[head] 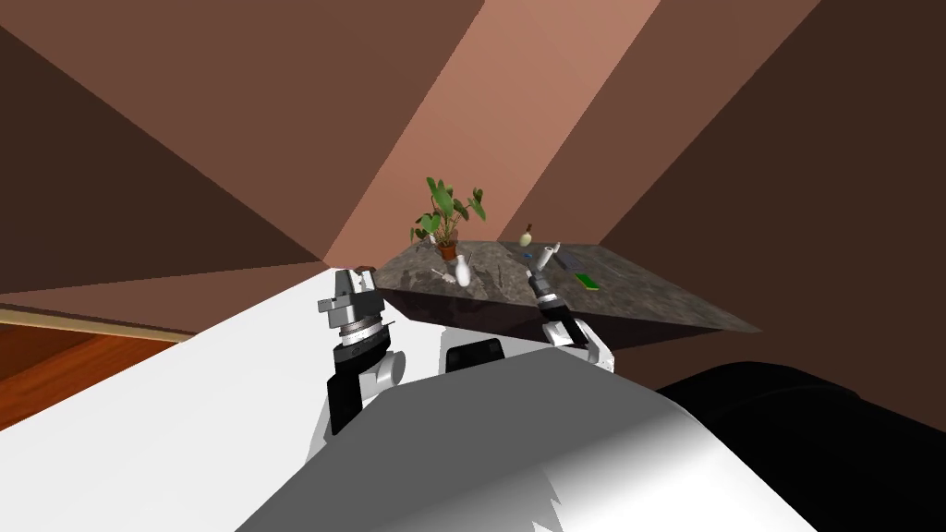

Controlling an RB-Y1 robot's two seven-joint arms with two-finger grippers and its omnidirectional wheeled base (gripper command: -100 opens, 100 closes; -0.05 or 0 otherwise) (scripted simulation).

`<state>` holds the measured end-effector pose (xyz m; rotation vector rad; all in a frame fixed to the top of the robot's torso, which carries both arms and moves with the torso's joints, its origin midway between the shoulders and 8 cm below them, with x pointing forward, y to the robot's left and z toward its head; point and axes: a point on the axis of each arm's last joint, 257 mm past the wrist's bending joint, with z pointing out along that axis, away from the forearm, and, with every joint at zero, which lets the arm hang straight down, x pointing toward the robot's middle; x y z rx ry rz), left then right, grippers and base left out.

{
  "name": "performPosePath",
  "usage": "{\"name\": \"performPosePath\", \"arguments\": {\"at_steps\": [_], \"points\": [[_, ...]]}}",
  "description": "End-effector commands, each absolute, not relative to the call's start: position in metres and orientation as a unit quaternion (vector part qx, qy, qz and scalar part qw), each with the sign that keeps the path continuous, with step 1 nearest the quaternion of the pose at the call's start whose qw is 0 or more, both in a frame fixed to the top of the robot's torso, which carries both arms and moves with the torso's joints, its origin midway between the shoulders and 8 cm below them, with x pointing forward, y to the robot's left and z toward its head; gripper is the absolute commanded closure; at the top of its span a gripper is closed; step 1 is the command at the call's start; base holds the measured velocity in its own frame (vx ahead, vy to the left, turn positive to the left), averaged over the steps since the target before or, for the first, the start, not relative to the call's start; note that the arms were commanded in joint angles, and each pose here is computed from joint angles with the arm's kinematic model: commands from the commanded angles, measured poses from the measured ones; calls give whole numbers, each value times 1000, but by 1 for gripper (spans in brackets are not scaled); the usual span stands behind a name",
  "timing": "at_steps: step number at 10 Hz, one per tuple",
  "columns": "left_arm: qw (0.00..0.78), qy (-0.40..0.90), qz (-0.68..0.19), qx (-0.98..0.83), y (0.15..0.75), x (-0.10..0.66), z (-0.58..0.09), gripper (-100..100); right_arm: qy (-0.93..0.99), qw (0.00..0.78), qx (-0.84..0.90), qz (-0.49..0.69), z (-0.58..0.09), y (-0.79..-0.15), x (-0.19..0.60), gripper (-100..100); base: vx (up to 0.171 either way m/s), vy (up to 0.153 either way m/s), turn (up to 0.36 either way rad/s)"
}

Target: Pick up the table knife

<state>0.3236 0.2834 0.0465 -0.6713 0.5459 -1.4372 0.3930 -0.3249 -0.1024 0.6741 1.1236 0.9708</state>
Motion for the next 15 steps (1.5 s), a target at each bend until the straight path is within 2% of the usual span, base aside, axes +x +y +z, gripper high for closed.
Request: {"name": "performPosePath", "arguments": {"at_steps": [1, 15], "points": [[668, 242, -637, -298, 283, 324, 47, 0, 525, 677, 306, 416, -117, -339, 396, -100, 0, 75, 172], [668, 242, -637, -298, 283, 324, 47, 0, 685, 597, 325, 261, -215, -443, 393, -100, 13, 57, 132]]}}
